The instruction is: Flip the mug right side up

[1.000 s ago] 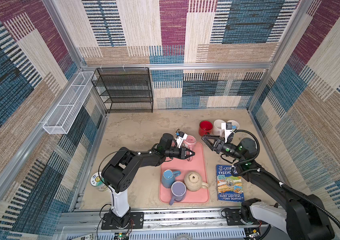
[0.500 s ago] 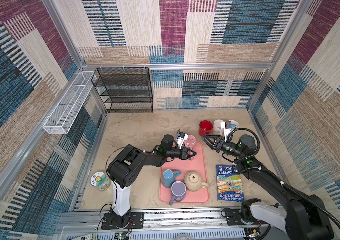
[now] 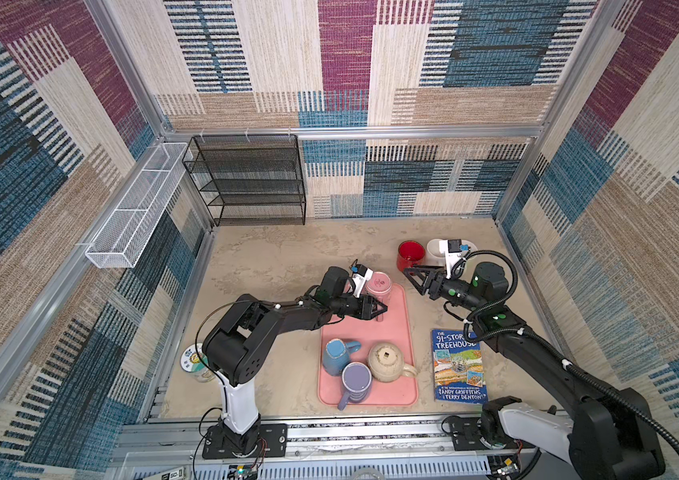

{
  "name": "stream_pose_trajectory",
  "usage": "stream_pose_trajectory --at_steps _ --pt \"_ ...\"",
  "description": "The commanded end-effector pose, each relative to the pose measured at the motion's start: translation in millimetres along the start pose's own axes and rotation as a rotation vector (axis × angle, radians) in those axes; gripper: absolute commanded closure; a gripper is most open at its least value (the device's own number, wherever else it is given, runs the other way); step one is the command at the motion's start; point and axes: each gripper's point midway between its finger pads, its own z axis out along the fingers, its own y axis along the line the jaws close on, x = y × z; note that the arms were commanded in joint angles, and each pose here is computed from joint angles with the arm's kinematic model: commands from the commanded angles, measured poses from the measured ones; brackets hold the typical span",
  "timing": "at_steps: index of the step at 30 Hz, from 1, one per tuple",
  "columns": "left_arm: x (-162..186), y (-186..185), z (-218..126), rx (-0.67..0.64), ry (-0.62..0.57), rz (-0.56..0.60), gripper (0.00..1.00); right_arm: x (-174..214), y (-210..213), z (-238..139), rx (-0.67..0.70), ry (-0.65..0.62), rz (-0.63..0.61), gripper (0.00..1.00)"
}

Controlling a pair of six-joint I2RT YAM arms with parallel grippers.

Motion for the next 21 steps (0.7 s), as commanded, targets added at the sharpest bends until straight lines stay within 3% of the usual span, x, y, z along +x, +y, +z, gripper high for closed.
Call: stream_pose_trajectory --at_steps 1,9,12,16,21 --pt "1.9 5.7 -8.1 -0.076 0.015 0.0 0.52 5.2 -24.9 2.3 0.139 0.043 0.025 0.33" --pt "-4.9 5.9 -24.5 -0.195 0.025 -0.021 0.48 20.1 -63.2 2.7 0.357 0.13 0.037 0.3" --pt "-3.0 8.3 -29.2 -0.311 0.068 -0.015 0.48 25.6 -75.7 4.1 0.414 0.155 0.044 0.31" --pt "3.5 5.6 -37.3 -0.447 0.091 0.02 0.48 34.5 -93.9 7.6 0.535 0.196 -0.006 0.39" --pt "0.5 10.1 -61.7 -0.569 0.051 0.029 0.5 61.5 -95.2 28.8 0.59 0.314 -0.081 0.52"
